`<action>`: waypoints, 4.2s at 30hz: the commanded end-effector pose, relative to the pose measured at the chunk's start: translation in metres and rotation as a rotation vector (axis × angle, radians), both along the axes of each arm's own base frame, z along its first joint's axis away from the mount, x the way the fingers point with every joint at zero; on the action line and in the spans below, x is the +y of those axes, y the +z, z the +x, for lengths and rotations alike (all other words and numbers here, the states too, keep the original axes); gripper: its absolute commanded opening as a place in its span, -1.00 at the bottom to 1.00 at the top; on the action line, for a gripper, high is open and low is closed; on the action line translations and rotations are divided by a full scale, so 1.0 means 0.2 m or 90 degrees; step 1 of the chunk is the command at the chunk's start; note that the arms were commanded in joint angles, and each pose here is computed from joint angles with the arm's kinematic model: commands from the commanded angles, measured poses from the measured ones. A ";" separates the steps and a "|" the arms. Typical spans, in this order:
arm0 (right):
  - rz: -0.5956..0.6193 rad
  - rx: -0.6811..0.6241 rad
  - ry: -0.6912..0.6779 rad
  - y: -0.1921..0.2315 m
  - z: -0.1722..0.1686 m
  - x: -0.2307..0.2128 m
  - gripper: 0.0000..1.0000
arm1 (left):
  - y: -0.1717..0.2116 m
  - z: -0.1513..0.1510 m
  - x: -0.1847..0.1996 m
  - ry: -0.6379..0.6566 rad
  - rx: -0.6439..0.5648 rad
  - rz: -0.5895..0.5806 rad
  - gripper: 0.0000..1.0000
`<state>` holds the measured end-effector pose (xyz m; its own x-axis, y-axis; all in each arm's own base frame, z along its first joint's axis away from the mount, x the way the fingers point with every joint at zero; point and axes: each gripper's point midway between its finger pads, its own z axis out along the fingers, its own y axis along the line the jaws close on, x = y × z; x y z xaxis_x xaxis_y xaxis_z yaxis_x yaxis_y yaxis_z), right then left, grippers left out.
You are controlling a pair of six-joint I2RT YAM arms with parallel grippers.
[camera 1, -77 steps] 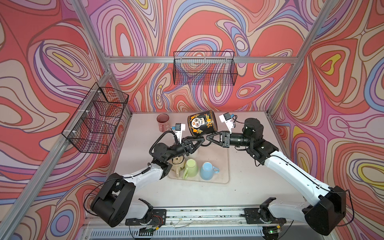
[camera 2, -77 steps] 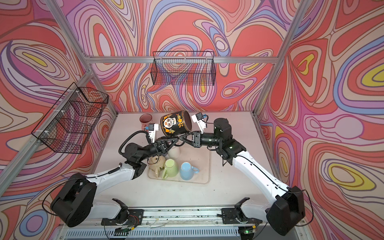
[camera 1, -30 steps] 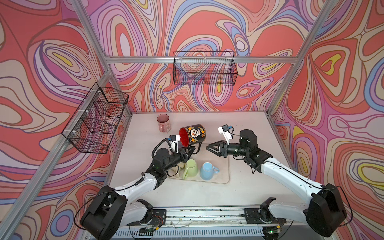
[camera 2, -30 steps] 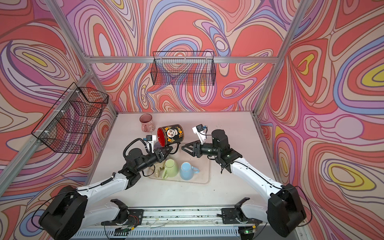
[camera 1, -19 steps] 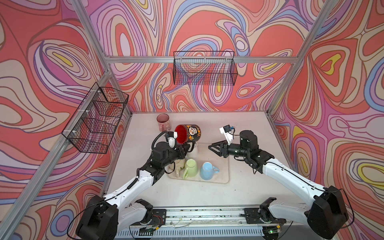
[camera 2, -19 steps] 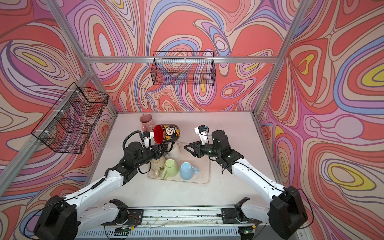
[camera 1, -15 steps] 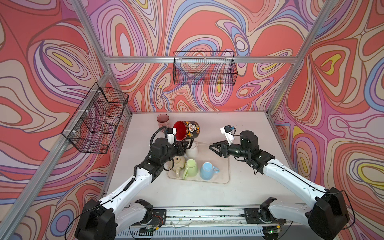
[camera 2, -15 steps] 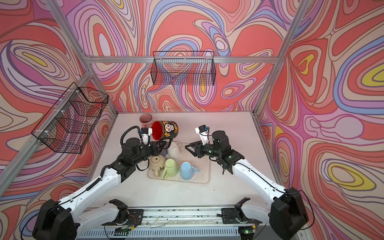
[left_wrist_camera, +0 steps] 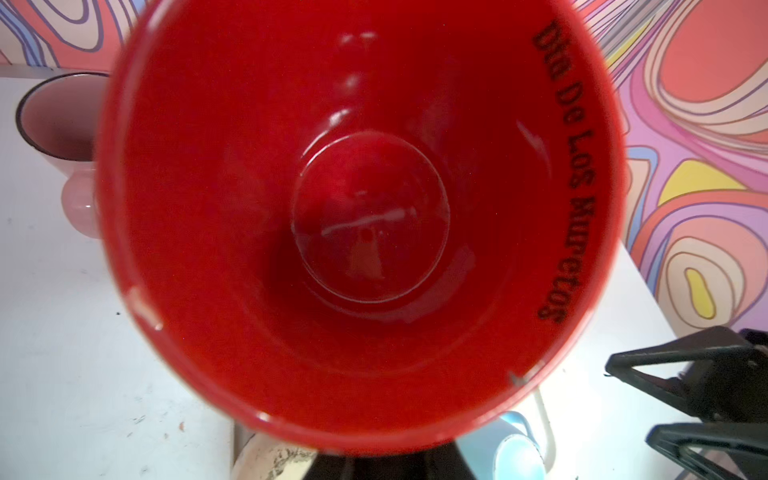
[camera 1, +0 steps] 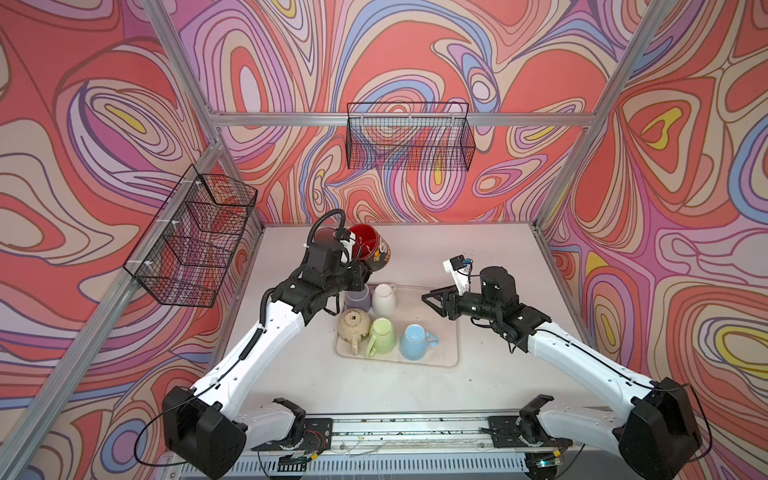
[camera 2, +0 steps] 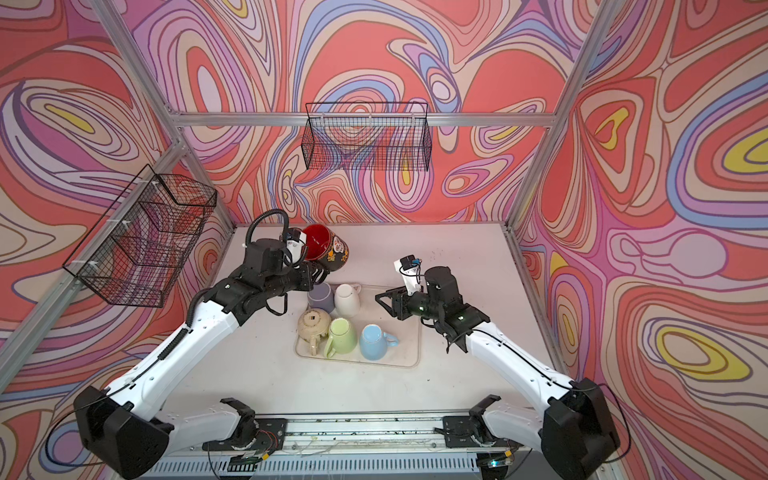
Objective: Turn the mug right side up
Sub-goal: 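Open the right gripper and pull back while the left turns the mug upright, then carry the upright black skull mug beside the pink mug with the left gripper, then lower the black skull mug onto the table with the left gripper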
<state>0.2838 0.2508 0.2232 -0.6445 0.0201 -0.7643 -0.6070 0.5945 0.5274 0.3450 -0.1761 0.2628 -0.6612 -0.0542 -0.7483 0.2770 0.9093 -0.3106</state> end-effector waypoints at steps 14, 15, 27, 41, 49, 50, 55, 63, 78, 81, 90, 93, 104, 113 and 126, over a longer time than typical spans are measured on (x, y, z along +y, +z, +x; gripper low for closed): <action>-0.033 0.013 -0.075 -0.17 0.09 -0.06 -0.04 | 0.12 0.29 0.08 -0.020 -0.012 0.175 -1.00; -0.035 0.017 -0.084 -0.18 0.10 -0.06 -0.04 | 0.11 0.31 0.09 -0.018 -0.006 0.175 -1.00; -0.055 0.045 -0.156 -0.29 0.14 -0.13 -0.03 | -0.06 0.50 0.09 -0.017 0.066 0.247 -1.00; -0.081 0.083 -0.170 -0.43 0.18 -0.13 -0.02 | -0.33 0.69 0.12 -0.003 0.128 0.312 -1.00; -0.085 0.087 -0.170 -0.45 0.18 -0.13 -0.01 | -0.36 0.81 0.12 0.028 0.097 0.265 -1.00; -0.085 0.088 -0.170 -0.46 0.18 -0.13 -0.02 | -0.37 0.83 0.11 0.032 0.091 0.258 -1.00; -0.085 0.090 -0.168 -0.47 0.18 -0.13 -0.01 | -0.37 0.89 0.11 0.048 0.069 0.242 -1.00; -0.089 0.089 -0.171 -0.47 0.18 -0.13 -0.01 | -0.50 0.98 0.15 0.077 0.070 0.232 -1.00; -0.094 0.091 -0.171 -0.49 0.19 -0.13 -0.02 | -0.62 1.01 0.20 0.105 0.069 0.221 -1.00; -0.097 0.089 -0.173 -0.49 0.19 -0.14 -0.01 | -0.63 1.02 0.20 0.106 0.070 0.219 -1.00; -0.099 0.091 -0.172 -0.50 0.19 -0.13 -0.02 | -0.66 1.00 0.21 0.114 0.067 0.221 -1.00; -0.099 0.092 -0.172 -0.50 0.19 -0.14 -0.02 | -0.68 0.99 0.22 0.118 0.069 0.224 -1.00; -0.100 0.095 -0.170 -0.52 0.19 -0.13 -0.02 | -0.74 0.98 0.26 0.135 0.073 0.239 -1.00; -0.101 0.097 -0.170 -0.52 0.19 -0.13 -0.02 | -0.77 0.99 0.32 0.170 0.082 0.242 -1.00; -0.098 0.094 -0.168 -0.50 0.19 -0.13 -0.01 | -0.81 0.97 0.32 0.177 0.109 0.240 -0.45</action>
<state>0.3224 0.2249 0.1232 -0.7425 0.0996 -0.6624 -0.3360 0.8001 0.4969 0.5347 -0.1297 0.0954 -0.7801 0.0319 -0.6249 0.0398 0.9992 0.0014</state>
